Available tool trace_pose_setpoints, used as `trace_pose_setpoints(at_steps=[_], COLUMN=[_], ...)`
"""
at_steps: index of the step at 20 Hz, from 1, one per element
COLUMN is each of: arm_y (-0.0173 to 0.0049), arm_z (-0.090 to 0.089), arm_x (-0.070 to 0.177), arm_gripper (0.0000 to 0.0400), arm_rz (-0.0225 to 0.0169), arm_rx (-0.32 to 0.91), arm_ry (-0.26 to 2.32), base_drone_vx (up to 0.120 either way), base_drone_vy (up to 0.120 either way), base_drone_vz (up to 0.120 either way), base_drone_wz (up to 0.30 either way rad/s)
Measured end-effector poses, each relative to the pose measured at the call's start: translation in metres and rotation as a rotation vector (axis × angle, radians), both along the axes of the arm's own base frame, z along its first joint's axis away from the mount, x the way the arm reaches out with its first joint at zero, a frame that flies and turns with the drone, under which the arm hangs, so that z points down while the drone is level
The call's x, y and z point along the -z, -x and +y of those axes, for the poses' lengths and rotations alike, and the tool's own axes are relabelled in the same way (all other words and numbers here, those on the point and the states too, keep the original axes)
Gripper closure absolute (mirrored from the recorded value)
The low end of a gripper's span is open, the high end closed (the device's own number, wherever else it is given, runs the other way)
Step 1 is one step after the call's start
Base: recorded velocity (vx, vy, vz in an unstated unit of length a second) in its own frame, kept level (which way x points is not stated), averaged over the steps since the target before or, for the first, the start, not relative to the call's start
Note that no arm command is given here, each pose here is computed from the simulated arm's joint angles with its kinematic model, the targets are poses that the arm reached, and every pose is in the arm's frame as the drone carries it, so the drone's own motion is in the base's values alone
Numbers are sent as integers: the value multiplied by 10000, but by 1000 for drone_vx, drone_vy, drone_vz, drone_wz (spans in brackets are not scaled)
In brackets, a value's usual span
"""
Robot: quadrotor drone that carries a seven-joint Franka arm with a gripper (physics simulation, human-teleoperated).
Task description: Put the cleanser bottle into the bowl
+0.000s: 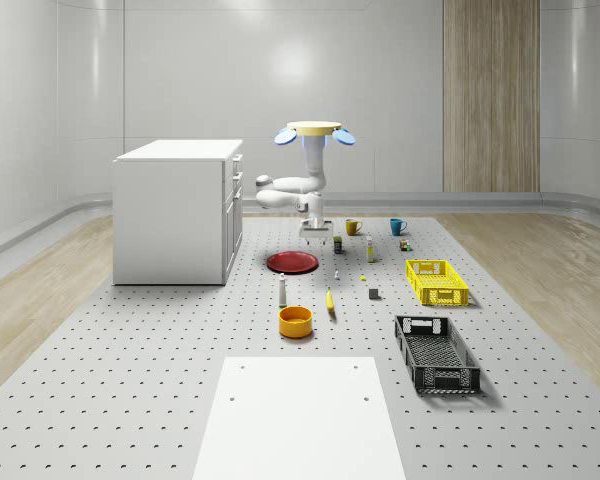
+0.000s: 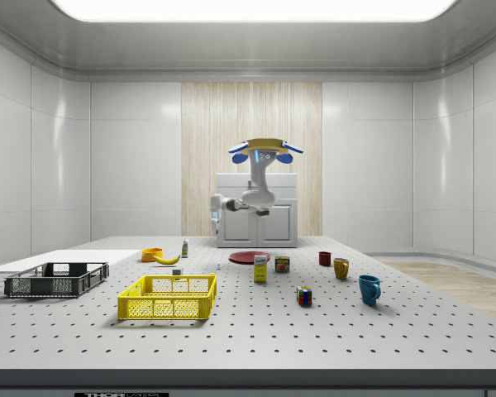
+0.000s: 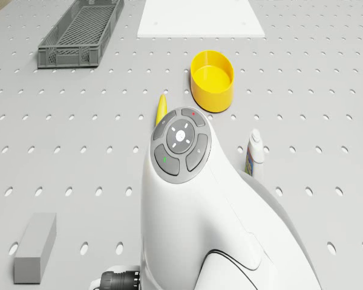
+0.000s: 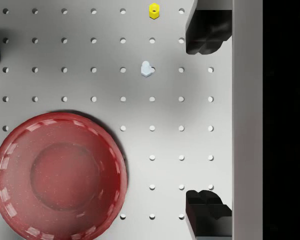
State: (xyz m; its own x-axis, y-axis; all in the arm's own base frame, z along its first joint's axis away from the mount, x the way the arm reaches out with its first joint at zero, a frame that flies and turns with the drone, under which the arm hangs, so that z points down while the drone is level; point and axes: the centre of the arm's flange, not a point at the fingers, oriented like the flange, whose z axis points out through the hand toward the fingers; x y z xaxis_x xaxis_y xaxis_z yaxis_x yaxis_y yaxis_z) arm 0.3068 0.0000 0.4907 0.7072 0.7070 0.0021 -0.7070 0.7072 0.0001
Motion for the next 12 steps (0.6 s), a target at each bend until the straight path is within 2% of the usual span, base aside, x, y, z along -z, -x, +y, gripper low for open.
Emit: trace_pose_setpoints(at_steps=[4,10,12], arm_y=[0,0,0], arm_z=[0,0,0], arm_x=[0,0,0], arm_gripper=[0,0,0], arm_rz=[0,0,0], arm_rx=[0,-1,-1], arm_ry=[0,0,0], base_drone_vx=[120,120,120], base_drone_vy=[-110,0,-100], base_drone_vz=[0,0,0], base_drone_wz=[0,0,0])
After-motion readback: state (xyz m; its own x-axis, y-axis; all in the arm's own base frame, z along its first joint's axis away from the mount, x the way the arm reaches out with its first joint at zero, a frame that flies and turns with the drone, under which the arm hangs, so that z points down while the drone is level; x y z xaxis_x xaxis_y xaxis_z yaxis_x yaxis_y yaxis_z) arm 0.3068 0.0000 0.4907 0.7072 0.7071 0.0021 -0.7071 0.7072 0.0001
